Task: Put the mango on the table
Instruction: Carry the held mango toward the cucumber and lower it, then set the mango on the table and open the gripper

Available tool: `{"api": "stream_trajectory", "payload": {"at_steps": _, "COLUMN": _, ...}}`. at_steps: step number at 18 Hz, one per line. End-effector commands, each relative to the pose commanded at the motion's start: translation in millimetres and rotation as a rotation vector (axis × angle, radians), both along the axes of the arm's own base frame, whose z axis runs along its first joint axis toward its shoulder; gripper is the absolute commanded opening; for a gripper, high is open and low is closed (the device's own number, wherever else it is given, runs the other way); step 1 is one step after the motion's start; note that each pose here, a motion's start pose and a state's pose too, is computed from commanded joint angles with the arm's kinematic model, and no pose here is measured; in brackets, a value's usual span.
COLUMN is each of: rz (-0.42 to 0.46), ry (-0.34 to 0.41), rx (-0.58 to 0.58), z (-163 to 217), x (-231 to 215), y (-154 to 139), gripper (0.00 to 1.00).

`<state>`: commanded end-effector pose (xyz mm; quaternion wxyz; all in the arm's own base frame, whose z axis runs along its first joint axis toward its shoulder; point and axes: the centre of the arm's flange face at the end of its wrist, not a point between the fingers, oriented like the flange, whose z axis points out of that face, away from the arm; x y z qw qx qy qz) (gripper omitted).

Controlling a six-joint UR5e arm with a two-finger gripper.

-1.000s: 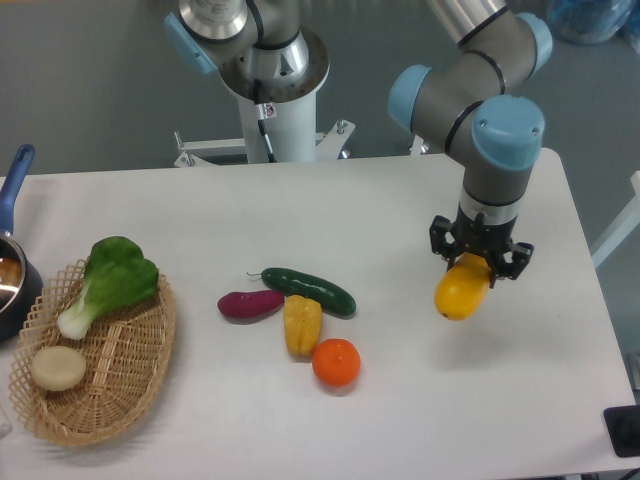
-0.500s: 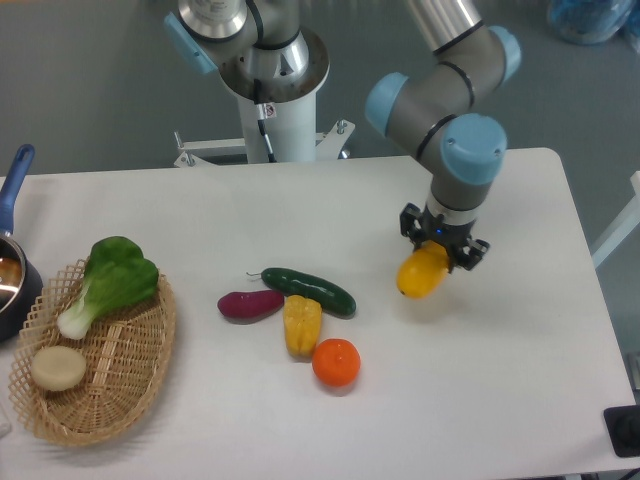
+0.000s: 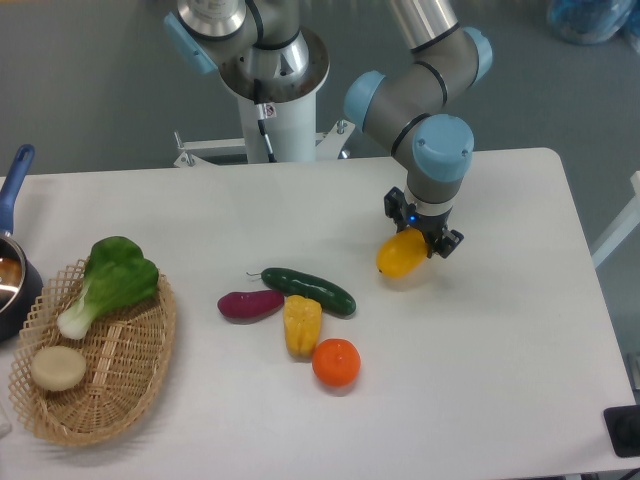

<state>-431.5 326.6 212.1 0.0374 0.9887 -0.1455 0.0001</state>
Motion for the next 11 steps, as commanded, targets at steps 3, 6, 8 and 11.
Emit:
{"api": "stream_trajectory", "payload": {"at_steps": 3, "rz": 0.023, "ry": 0.015, "rx": 0.001, "z": 4, "x": -3, "y": 2, "gripper": 1.00}}
{"api": "stream_trajectory", "payload": {"at_steps": 6, "rz": 0.028, "ry": 0.062, "rx": 0.026, "z": 25, "x": -19, "y": 5, "gripper": 1.00}}
{"api": "stream_trajectory", "payload": {"at_steps": 8, "rz": 0.044, "ry": 0.116, "rx": 0.055, "z": 49, "x": -42, "y": 6, "gripper": 1.00}}
{"api": "stream_trajectory", "payload": {"at_steps": 11, "rz": 0.047, "ry": 0.139, "rx": 0.100, "z": 67, "x": -52, "y": 9, "gripper": 1.00}}
